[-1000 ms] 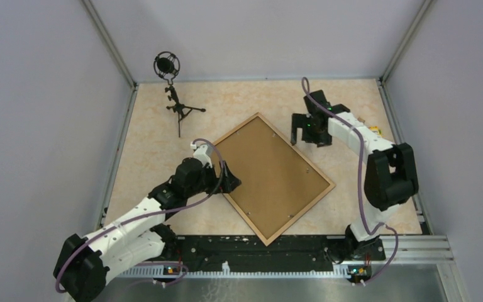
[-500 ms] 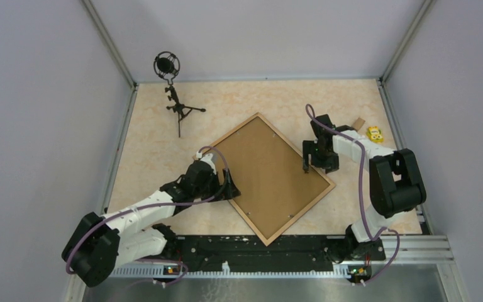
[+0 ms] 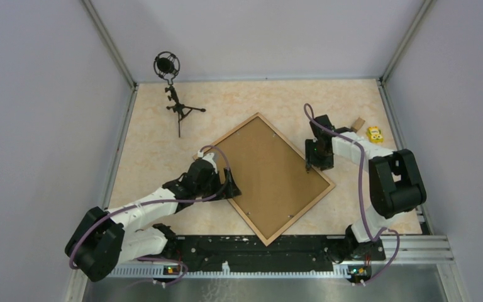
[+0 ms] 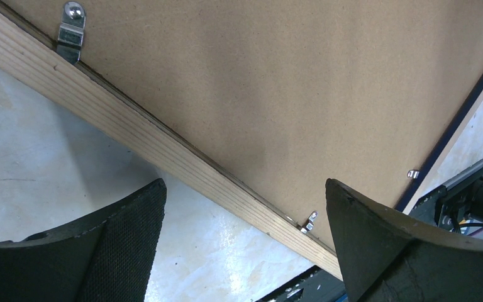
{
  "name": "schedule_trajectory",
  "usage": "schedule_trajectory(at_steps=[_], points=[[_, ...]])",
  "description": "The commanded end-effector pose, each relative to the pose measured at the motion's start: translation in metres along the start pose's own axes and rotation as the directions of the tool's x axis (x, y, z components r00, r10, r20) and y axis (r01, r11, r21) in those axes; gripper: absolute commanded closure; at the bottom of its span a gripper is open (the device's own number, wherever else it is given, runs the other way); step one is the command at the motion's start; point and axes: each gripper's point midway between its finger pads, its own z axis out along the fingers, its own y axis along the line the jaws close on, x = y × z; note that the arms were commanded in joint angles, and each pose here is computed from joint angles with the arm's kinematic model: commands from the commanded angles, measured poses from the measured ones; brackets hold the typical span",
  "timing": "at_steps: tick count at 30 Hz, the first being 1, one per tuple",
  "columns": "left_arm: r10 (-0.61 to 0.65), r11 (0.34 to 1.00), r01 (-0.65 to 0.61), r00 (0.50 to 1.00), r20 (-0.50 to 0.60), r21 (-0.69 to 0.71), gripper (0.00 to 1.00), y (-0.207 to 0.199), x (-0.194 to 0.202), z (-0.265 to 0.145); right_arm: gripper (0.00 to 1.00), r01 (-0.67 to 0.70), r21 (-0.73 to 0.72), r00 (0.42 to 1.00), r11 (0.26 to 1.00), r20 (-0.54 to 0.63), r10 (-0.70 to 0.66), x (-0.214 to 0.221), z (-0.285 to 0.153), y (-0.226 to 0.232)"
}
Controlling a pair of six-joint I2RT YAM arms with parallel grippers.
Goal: Put the photo into the frame
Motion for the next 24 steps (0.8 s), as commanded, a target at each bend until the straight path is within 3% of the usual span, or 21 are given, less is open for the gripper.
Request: schedule_trajectory(at_steps=[1, 8, 16, 21, 24], points=[[0.007, 0.999, -0.008, 0.999, 0.038, 0.039, 0.02, -0.010, -0.011, -0.002, 0.52, 0.020, 0.004, 0.999, 1.000, 0.036, -0.020, -0.005, -0.008, 0.003], [0.012, 0.999, -0.014, 0.999, 0.034, 0.043, 0.01, -0.012, -0.012, -0.001, 0.46, 0.057, -0.002, 0.998, 0.998, -0.007, -0.057, 0.006, -0.014, 0.005], [0.019, 0.999, -0.021, 0.999, 0.034, 0.042, 0.02, -0.011, -0.012, 0.000, 0.46, 0.074, 0.013, 0.997, 0.997, -0.017, -0.073, 0.014, -0.016, -0.001], [0.017, 0.999, -0.018, 0.999, 0.028, 0.042, 0.02, -0.011, -0.011, 0.000, 0.51, 0.073, 0.006, 0.997, 0.997, -0.013, -0.073, 0.010, -0.011, 0.002], [0.014, 0.999, -0.015, 1.000, 0.023, 0.035, 0.02, -0.008, -0.009, 0.002, 0.62, 0.080, 0.006, 0.997, 0.997, 0.004, -0.080, 0.005, -0.011, 0.003]])
